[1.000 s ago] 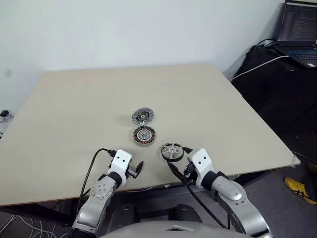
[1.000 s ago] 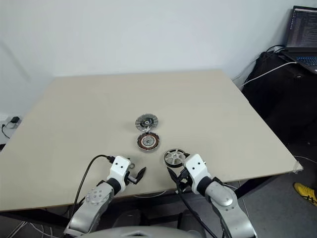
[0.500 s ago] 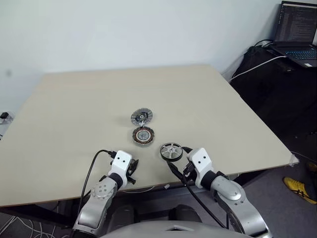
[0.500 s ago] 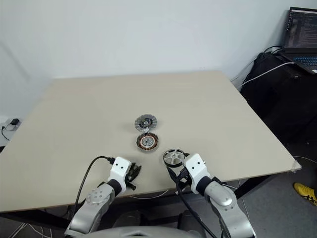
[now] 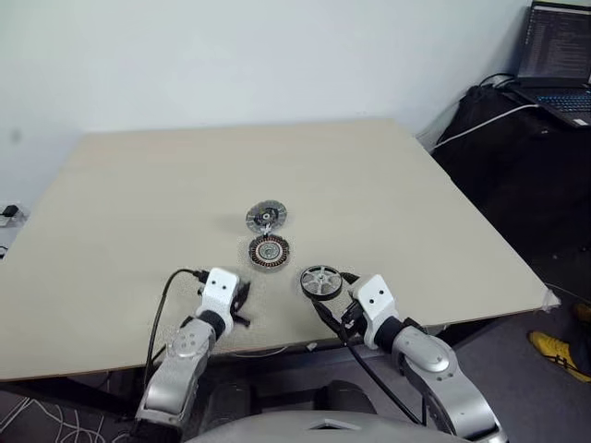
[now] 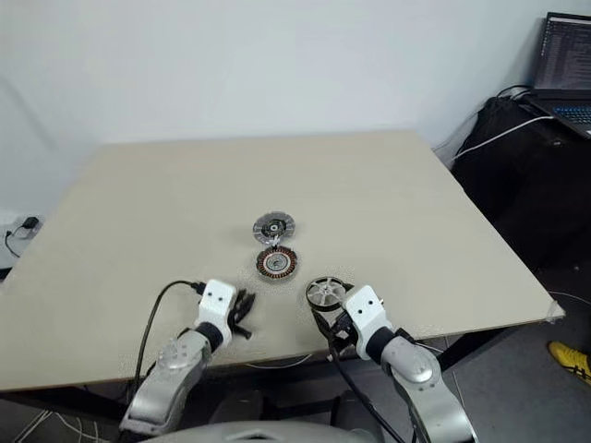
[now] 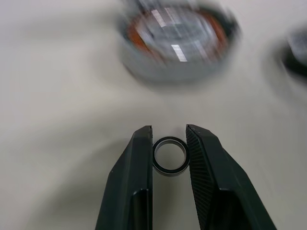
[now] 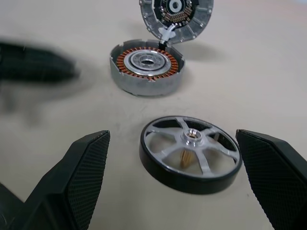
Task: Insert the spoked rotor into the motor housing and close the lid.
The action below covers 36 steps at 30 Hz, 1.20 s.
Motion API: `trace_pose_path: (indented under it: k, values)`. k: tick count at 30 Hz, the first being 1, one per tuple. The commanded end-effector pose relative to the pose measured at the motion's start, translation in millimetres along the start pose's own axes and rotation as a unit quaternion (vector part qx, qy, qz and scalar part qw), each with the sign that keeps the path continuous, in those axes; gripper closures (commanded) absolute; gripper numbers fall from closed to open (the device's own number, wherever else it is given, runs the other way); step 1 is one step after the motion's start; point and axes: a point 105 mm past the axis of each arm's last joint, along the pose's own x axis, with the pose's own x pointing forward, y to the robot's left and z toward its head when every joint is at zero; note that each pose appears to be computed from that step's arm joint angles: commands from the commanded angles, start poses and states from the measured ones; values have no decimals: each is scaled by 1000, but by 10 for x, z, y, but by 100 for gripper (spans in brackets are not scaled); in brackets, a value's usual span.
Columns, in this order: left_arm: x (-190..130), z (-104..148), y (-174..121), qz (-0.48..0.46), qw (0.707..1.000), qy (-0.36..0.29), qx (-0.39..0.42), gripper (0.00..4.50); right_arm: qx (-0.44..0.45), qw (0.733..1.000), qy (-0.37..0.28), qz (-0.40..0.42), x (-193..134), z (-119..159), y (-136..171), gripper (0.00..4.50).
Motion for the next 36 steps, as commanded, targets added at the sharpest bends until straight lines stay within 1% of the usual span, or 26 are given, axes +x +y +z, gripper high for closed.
trace_pose_path:
  k: [1,5,11,17,23,29,36]
  values:
    - [101,352,15,3,998,-63,20,381,-11,1000,-25,-2,26,128,-22,0]
    - [262,536,-46,-14,996,-81,30,381,-11,1000,-28,-4,41,142,-25,0]
    - [514,608,-158,-40,996,-68,37,381,-10,999,-32,-8,48,155,-27,0]
    - [681,524,-169,-41,998,-37,28,381,-8,999,-35,-15,28,176,-21,0]
    - [743,435,-175,-41,999,-18,21,381,-5,999,-36,-19,11,182,-19,0]
    - [777,371,-196,-42,999,-8,12,381,-5,999,-37,-20,7,189,-22,0]
    - [815,364,-221,-45,999,-6,9,381,-5,999,-37,-19,8,185,-27,0]
